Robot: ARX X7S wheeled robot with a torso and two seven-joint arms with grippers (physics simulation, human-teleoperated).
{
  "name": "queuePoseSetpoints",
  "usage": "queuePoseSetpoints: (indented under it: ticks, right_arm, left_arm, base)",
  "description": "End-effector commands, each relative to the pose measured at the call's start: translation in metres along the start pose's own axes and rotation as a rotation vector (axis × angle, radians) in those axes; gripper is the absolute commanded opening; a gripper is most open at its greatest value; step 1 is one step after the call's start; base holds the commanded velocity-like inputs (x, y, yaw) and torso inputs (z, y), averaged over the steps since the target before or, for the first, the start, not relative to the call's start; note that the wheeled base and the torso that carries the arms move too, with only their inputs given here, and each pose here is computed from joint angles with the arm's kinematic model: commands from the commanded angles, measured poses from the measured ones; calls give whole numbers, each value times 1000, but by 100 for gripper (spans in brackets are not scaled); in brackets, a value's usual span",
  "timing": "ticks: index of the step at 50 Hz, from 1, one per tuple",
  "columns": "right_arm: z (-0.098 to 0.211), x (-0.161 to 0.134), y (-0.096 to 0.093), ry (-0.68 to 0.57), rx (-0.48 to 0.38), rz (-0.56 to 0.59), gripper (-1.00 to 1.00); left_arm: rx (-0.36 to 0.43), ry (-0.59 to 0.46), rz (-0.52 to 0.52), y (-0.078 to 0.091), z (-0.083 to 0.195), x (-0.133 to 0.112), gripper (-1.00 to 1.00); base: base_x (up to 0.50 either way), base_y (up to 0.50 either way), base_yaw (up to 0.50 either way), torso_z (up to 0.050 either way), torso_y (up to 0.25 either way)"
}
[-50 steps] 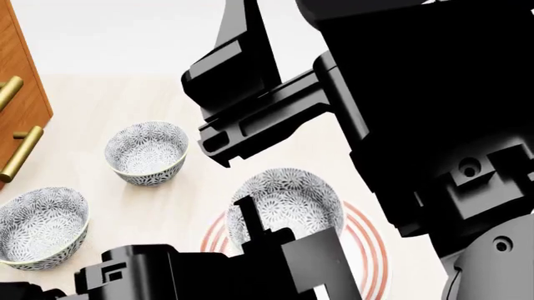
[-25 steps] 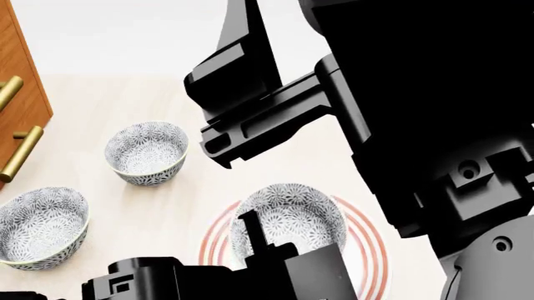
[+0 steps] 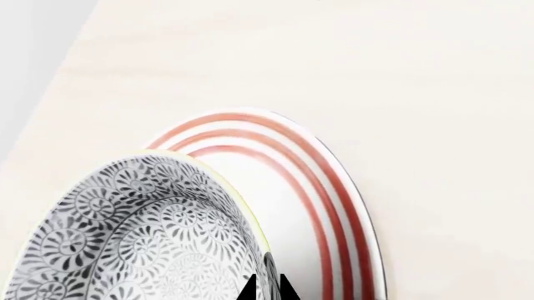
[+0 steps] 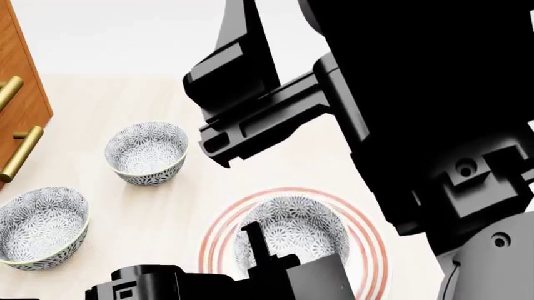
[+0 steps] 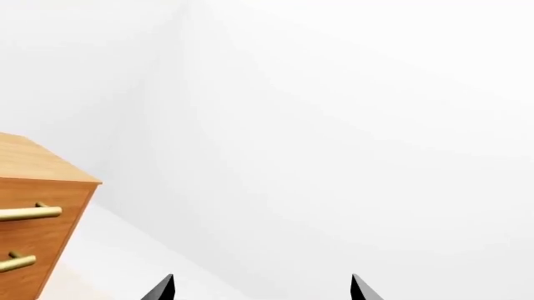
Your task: Put the bowl at the front on the plate.
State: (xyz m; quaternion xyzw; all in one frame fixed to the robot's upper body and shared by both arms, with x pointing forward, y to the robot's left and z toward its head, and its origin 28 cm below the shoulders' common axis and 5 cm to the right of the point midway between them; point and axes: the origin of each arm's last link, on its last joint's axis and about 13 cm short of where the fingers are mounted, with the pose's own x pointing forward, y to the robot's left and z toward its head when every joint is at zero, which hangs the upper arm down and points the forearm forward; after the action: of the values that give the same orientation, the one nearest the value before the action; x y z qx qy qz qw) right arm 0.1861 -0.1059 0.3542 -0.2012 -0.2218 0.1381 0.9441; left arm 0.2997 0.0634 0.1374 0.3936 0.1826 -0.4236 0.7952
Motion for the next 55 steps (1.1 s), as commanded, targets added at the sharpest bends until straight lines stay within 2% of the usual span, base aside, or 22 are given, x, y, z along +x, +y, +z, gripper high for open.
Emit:
queuePoseSetpoints:
  ticks: [1, 5, 12, 18, 28, 55]
  right_arm:
    - [-1, -1, 0, 1, 4, 1, 100]
    - [-1, -1, 0, 2, 4, 0, 100]
    - [-3, -2, 0, 3, 7, -1, 100]
    - [-4, -1, 0, 9, 7, 1, 100]
    - [-6, 1, 0, 26, 6, 2, 100]
    - [-6, -4, 1, 51, -1, 0, 100]
  left_arm:
    - [-9, -15, 19, 3, 1, 2, -100]
    - [-33, -36, 6, 3, 4, 0, -100]
    - [-21, -43, 29, 5, 4, 2, -100]
    - [-42, -46, 28, 9, 10, 5, -100]
    - [-50, -51, 33, 21, 14, 11, -100]
    - [-79, -26, 36, 26, 1, 18, -100]
  base:
    - [0, 0, 0, 0, 0]
    - [0, 0, 0, 0, 0]
    - [0, 0, 0, 0, 0]
    - [0, 0, 0, 0, 0]
    - [0, 0, 0, 0, 1]
    - [0, 0, 0, 0, 0]
